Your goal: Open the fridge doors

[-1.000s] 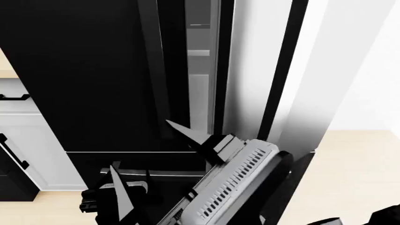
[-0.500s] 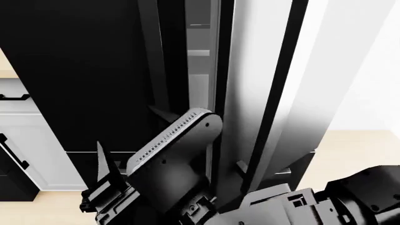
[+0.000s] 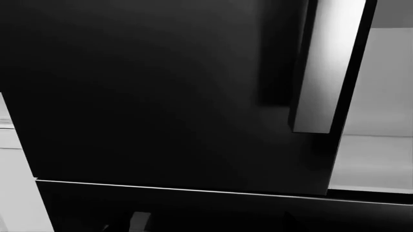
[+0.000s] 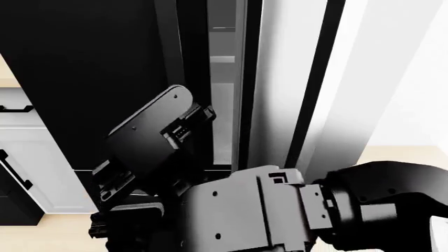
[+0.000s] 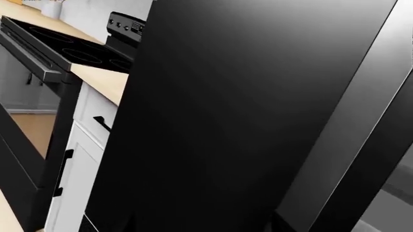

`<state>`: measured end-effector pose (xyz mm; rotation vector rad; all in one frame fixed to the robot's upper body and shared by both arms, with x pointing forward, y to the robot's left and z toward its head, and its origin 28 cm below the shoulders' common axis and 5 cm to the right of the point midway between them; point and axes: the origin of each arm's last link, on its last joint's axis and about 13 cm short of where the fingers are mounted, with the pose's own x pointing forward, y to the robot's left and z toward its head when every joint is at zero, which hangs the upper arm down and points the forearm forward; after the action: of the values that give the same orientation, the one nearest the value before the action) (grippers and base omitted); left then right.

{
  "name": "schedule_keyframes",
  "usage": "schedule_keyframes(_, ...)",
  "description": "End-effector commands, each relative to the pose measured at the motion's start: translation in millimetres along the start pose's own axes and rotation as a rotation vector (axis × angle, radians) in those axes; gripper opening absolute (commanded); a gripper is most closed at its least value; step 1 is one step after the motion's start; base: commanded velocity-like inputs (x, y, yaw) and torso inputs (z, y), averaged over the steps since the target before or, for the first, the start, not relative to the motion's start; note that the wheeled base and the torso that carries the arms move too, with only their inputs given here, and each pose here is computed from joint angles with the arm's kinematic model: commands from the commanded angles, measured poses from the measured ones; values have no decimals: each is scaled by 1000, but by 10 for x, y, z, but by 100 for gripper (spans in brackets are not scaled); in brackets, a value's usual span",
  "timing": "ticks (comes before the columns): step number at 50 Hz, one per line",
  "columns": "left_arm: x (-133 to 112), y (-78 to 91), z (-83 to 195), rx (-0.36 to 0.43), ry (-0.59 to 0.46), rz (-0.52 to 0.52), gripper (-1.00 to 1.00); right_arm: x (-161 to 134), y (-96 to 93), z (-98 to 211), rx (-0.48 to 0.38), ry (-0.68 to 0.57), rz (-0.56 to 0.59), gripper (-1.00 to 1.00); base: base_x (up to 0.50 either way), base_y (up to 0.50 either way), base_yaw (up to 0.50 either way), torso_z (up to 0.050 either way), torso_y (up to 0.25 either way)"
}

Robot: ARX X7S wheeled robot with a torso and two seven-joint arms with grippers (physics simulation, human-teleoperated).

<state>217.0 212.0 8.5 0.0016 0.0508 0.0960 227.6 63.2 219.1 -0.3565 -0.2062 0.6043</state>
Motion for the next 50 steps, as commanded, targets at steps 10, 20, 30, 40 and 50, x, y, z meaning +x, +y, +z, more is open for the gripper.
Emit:
schedule_keyframes(10,8,-16,26,-25,-10,-26,100,584,-258,-55,57,84,-97,100,0,0,0,0,0)
schedule_keyframes(20,0,-18,17,-26,-11,-25,100,764,-435,-214,98,136,-143,100,0,0,0,0,0)
schedule_keyframes(30,-2,-16,1,-27,-12,-24,100,841,-490,-336,88,189,-158,100,0,0,0,0,0)
schedule_keyframes(40,-6,-11,5,-29,-12,-25,100,883,-509,-413,130,242,-82,100,0,0,0,0,0)
schedule_keyframes(50,-9,-13,9,-27,-12,-24,100,813,-517,-339,139,193,-182,100,0,0,0,0,0)
